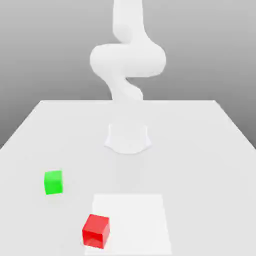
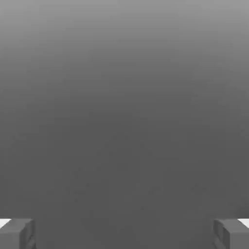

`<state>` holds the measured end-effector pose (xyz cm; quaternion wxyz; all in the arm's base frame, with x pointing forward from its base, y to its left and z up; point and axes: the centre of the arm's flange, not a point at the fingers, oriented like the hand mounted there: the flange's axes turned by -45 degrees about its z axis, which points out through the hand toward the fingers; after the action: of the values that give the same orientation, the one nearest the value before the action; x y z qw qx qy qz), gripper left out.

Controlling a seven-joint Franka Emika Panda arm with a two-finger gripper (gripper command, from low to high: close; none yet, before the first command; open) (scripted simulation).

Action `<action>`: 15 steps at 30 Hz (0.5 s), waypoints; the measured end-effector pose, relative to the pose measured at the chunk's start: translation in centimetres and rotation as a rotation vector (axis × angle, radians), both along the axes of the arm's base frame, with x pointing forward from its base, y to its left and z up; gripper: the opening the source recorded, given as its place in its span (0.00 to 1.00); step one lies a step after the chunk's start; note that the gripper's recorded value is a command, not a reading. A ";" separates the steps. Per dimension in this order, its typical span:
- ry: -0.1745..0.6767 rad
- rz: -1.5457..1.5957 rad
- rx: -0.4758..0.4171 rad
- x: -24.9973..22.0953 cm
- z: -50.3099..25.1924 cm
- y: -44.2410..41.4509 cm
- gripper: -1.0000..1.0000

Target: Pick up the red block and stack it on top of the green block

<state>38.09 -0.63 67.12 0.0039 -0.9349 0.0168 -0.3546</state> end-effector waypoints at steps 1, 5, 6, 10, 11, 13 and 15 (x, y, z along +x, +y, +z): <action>0.032 -0.008 0.004 1.4 -1.8 -0.3 0.50; 0.153 -0.039 0.020 5.7 -9.0 -1.5 0.50; 0.183 -0.047 0.024 6.5 -10.8 -1.8 0.50; 0.302 -0.079 0.039 9.1 -18.5 -3.0 0.50; 0.332 -0.088 0.043 9.6 -20.5 -3.3 0.50; 0.390 -0.105 0.050 10.2 -24.4 -3.9 0.50; 0.450 -0.123 0.057 10.5 -28.4 -4.5 0.50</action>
<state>48.54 -5.09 38.72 0.0048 -0.9871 0.0840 -0.1364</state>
